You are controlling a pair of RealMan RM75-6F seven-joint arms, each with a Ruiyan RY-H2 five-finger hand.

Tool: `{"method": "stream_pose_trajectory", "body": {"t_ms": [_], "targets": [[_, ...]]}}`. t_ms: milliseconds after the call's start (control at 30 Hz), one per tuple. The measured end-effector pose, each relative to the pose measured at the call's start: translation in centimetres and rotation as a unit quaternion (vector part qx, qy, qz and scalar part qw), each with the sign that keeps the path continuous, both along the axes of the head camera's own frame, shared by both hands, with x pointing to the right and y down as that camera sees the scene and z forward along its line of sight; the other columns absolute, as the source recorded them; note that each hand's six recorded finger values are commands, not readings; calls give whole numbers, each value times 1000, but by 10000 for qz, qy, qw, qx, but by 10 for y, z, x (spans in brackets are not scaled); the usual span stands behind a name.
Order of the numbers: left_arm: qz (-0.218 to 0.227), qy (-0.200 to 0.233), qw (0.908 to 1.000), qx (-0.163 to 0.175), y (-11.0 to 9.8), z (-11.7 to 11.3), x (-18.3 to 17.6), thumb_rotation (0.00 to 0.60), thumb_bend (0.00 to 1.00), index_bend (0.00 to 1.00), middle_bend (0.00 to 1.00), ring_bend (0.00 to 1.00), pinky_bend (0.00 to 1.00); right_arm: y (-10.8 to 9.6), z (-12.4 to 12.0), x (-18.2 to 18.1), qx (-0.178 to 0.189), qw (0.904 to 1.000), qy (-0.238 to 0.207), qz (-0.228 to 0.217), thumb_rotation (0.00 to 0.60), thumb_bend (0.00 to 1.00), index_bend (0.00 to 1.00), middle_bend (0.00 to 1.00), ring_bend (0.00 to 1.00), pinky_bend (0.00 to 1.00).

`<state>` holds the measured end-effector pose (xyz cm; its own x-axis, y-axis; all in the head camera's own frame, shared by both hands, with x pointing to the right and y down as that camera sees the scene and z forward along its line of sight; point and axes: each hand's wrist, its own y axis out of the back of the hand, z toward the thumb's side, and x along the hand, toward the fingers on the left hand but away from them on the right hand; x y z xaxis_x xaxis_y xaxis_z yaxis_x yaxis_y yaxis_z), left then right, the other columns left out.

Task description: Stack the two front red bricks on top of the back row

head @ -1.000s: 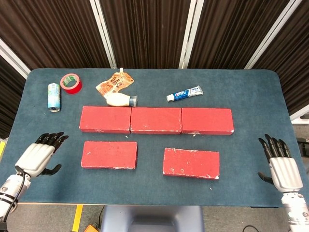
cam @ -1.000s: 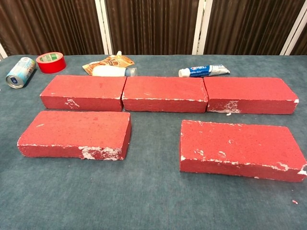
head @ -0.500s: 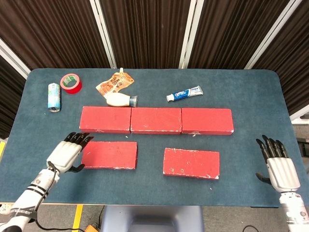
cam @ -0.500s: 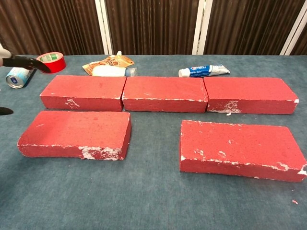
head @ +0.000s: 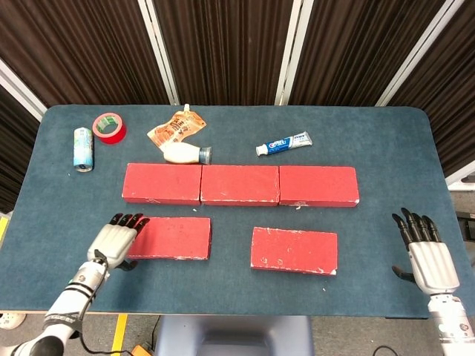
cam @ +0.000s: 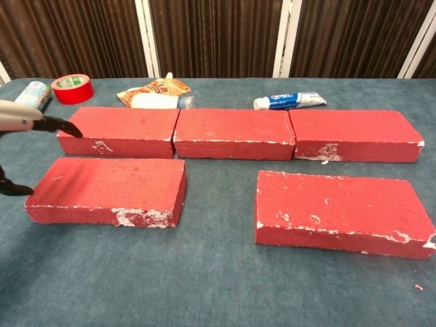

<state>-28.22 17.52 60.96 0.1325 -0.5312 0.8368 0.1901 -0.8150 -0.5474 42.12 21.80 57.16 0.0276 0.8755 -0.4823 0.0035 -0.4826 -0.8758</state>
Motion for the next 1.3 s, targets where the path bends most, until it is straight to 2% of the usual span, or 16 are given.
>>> {"method": "stream_pose_trajectory", "body": {"t_ms": [367,600,867,900,1000,1300], "targets": [[-306,59,9995,-57,-5,4,25,600,237,0,0,0,45,0,1,1,-16,10000,4,14,600,0,0,0,0,0],[-311,-125,9992,-223,-2,10,35,600,230,0,0,0,45,-1,0,2,-13,10000,-6,24,600,0,0,0,0,0],[-409,-110,9990,-139,-5,17,45,600,195,0,0,0,45,-1,-1,2,-3,10000,-27,32,600,0,0,0,0,0],[-431,-91,9989,-132,-5,19,47,600,172,0,0,0,45,-1,0,2,-12,10000,-31,30,600,0,0,0,0,0],[-511,-39,9986,-158,-4,22,50,600,6,0,0,0,45,0,0,2,-30,10000,-29,29,600,0,0,0,0,0],[-625,-48,9976,-281,-2,33,55,600,0,0,0,0,46,0,2,3,-51,10000,-8,42,600,0,0,0,0,0]]}}
